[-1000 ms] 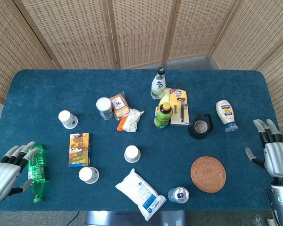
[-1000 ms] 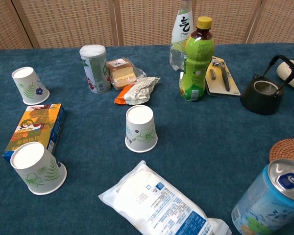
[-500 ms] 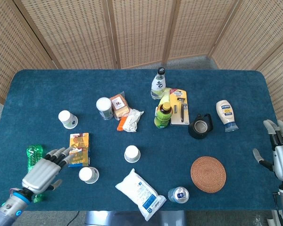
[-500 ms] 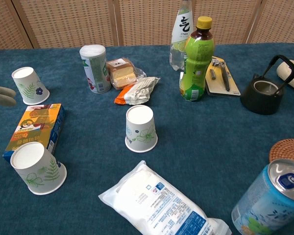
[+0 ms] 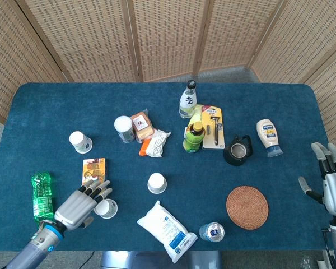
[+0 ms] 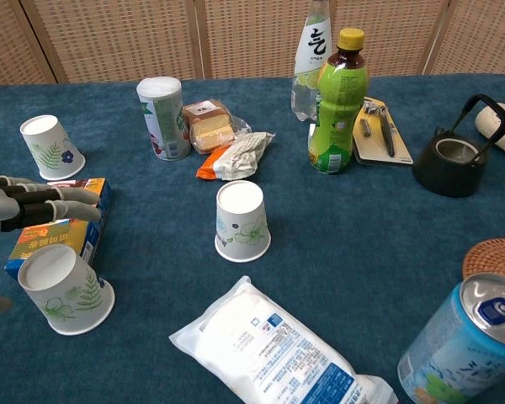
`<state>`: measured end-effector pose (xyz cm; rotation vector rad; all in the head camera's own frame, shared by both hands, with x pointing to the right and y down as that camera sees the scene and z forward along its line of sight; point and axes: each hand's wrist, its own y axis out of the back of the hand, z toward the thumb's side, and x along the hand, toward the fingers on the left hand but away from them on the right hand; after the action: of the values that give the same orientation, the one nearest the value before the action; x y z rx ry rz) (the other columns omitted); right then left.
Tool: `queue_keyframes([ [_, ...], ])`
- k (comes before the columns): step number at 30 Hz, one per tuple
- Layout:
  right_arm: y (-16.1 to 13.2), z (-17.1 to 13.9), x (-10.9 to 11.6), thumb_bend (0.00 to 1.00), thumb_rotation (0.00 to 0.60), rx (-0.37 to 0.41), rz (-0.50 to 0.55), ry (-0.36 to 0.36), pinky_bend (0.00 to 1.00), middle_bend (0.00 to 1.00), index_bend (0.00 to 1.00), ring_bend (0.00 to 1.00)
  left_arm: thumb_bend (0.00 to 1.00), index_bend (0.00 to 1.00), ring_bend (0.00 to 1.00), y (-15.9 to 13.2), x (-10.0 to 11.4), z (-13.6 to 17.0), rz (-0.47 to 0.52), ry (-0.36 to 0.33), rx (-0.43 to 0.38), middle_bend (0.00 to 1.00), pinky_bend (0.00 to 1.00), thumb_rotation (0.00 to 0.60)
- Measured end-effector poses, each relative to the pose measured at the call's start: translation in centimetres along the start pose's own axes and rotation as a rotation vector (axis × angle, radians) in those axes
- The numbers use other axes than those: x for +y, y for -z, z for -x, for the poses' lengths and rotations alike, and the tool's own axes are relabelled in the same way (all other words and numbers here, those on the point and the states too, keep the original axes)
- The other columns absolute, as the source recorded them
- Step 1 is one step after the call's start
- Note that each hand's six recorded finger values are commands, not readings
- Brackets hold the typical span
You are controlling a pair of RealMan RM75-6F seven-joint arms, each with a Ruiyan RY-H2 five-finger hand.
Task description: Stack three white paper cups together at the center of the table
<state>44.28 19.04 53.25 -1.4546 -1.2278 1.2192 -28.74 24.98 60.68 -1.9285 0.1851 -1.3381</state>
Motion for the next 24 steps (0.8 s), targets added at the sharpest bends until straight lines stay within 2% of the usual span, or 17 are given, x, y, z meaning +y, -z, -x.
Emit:
queue_keyframes([
  [5,0.0,0.0,-0.1,0.35,0.600,-0.001,0.004,-0.003,0.22,0.14,0.06,0.00,0.36,0.00,0.00,-1.2,-0.6,-1.3,-0.022,0.011,-0.012,0.00,0.11,0.600],
  [11,-0.2,-0.1,-0.2,0.35,0.600,0.002,0.012,-0.004,0.22,0.14,0.06,0.00,0.36,0.00,0.00,-2.3,-0.4,-2.7,-0.050,-0.005,-0.012,0.01,0.26,0.600],
  [13,-0.2,-0.1,-0.3,0.35,0.600,0.000,0.012,-0.008,0.22,0.14,0.06,0.00,0.36,0.01,0.02,-2.5,-0.2,-3.0,-0.056,-0.015,-0.013,0.09,0.32,0.600],
  [16,-0.1,-0.1,-0.3,0.35,0.600,-0.002,0.013,-0.011,0.22,0.15,0.06,0.00,0.36,0.09,0.08,-2.8,-0.1,-3.3,-0.071,-0.023,-0.014,0.19,0.36,0.600],
  [22,-0.1,-0.1,-0.3,0.35,0.600,-0.004,0.015,-0.008,0.22,0.15,0.07,0.00,0.36,0.18,0.24,-3.0,-0.3,-3.5,-0.073,-0.020,-0.006,0.41,0.41,0.600],
  [24,-0.1,-0.1,-0.3,0.35,0.600,-0.004,0.015,-0.008,0.22,0.15,0.07,0.00,0.36,0.22,0.26,-3.1,-0.3,-3.4,-0.069,-0.020,-0.006,0.45,0.41,0.600],
])
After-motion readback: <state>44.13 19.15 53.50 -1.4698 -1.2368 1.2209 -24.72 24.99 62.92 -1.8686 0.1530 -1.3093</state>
